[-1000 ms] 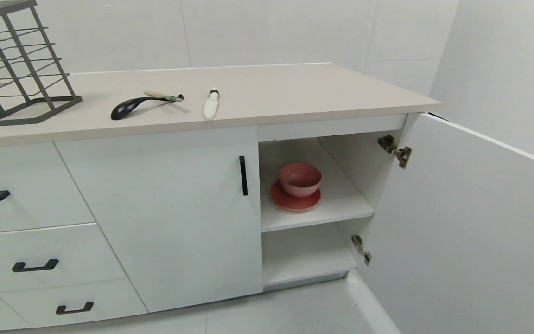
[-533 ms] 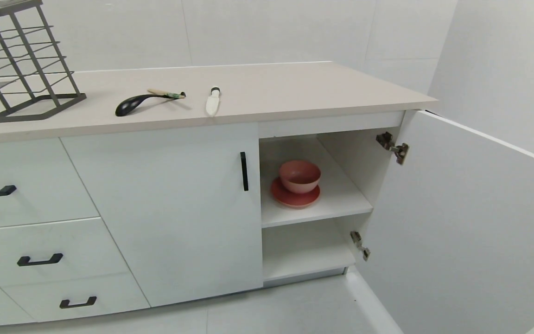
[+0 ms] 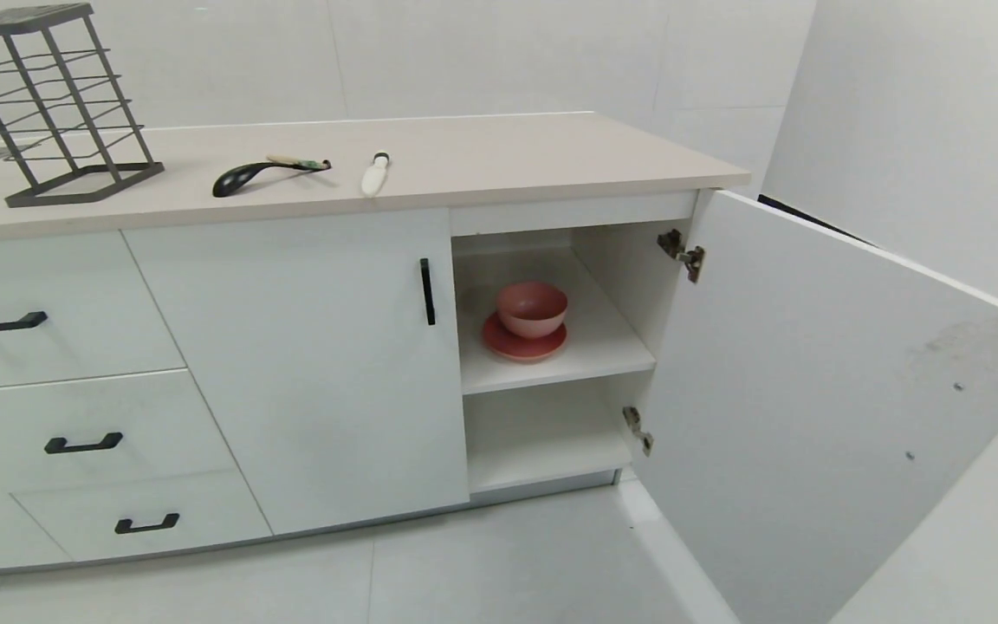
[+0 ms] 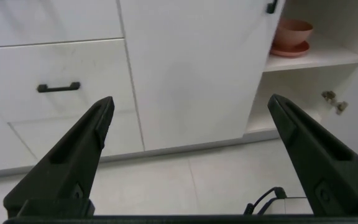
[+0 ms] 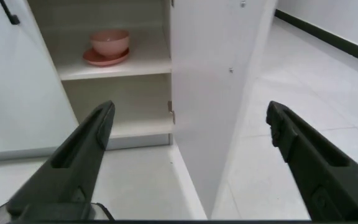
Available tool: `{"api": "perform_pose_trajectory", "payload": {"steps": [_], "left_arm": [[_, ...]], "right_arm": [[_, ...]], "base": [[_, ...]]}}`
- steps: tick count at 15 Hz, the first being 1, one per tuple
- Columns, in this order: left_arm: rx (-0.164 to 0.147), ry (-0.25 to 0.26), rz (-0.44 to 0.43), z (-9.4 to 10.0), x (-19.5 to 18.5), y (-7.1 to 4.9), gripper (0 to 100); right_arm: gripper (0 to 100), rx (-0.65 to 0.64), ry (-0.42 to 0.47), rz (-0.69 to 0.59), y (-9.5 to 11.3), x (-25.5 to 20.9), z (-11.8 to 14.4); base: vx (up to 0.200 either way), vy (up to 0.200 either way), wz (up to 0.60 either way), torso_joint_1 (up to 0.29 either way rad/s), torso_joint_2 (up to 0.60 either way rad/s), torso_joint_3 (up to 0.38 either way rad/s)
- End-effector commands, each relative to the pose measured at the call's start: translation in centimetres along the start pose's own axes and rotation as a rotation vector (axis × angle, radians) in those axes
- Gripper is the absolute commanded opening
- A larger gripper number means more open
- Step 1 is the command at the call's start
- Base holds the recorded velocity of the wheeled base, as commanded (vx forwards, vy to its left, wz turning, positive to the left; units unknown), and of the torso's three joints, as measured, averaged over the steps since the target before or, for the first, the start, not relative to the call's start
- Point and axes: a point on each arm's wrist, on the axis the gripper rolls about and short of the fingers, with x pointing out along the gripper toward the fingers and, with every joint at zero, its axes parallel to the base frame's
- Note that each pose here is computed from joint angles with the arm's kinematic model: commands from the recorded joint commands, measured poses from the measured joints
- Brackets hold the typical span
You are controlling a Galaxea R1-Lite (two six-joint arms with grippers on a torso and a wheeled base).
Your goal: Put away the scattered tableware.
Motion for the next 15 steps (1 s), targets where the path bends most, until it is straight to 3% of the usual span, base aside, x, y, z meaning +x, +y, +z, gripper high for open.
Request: {"api": "perform_pose_trajectory", "payload": {"steps": [1, 14, 15], "left_arm": [[0.0, 0.001, 0.001, 0.0, 0.01, 0.0, 100], [-0.002, 0.0, 0.002, 0.02, 0.01, 0.0, 100], [-0.002, 0.0, 0.002, 0.02, 0.01, 0.0, 100]], "right_arm": [[0, 0.003, 0.002, -0.002, -0.01, 0.02, 0.01], [0, 0.003, 0.002, -0.002, -0.01, 0.02, 0.01], [0, 0.005, 0.002, -0.002, -0.01, 0.02, 0.01]], "base": [[0.0, -0.2, 0.0, 0.002, 0.0, 0.002], [0.0, -0.2, 0.0, 0.003, 0.0, 0.002], [0.0, 0.0, 0.0, 0.0, 0.0, 0.0]]}}
